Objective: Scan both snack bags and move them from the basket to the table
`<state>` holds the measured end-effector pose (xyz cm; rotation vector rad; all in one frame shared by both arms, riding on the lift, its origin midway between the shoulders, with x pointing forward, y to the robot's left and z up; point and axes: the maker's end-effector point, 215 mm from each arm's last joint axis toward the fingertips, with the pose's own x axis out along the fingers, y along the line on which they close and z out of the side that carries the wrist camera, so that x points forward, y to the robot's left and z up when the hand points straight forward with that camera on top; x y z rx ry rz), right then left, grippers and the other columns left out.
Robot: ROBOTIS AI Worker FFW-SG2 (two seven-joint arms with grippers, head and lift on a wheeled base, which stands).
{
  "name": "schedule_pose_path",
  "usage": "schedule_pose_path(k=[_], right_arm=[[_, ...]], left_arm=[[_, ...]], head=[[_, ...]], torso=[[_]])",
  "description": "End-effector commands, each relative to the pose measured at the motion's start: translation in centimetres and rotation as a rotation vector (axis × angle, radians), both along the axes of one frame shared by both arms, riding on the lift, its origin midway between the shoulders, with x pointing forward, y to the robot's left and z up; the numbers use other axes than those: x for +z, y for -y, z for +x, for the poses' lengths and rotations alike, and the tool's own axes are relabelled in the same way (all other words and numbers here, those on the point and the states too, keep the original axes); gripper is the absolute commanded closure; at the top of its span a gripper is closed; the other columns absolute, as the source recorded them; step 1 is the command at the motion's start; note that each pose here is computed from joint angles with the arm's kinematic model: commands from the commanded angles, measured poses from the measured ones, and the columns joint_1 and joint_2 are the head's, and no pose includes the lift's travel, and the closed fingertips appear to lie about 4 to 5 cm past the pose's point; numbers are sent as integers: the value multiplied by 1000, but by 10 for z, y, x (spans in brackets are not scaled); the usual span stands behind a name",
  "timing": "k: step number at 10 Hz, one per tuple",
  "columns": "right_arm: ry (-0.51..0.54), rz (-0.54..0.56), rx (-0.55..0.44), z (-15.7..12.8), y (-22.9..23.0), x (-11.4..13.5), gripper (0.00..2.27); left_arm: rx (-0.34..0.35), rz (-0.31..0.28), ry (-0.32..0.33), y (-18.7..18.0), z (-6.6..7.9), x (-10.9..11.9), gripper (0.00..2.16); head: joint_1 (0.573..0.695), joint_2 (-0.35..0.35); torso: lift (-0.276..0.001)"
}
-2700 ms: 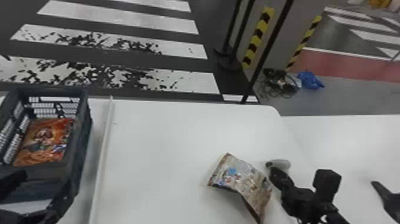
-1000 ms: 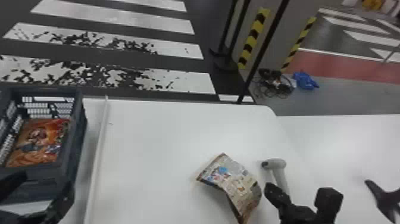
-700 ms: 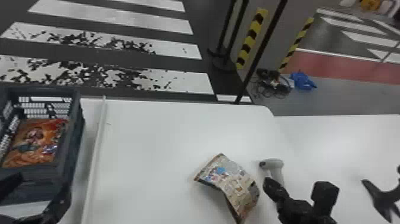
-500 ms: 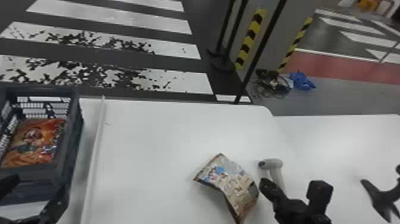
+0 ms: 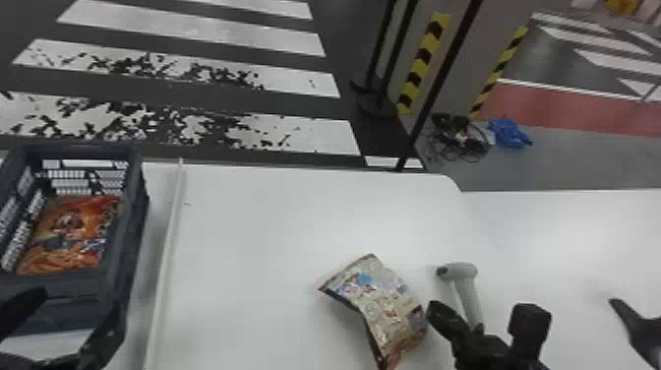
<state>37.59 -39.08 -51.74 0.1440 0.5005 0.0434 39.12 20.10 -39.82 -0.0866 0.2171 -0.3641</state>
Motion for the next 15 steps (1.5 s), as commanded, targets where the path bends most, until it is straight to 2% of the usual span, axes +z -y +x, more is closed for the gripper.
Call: schedule_pose_path(k=[1, 8, 14, 15], right_arm=[[-4, 21, 6, -9, -7, -2, 2246], [15, 149, 3, -44, -39, 9, 2246], [14, 231, -13, -58, -56, 13, 2246], [51, 273, -34, -67, -62, 28, 2246]], left_arm=[[0, 0, 2, 0, 1, 1, 12], [-6, -12, 26, -2, 3, 7, 12], [-22, -13, 36, 2, -3, 15, 12], [-23, -14, 37, 3, -4, 16, 12]], head=[[695, -278], [695, -246], [695, -233], [695, -227]], torso=[[-98], [-98], [-98], [-98]])
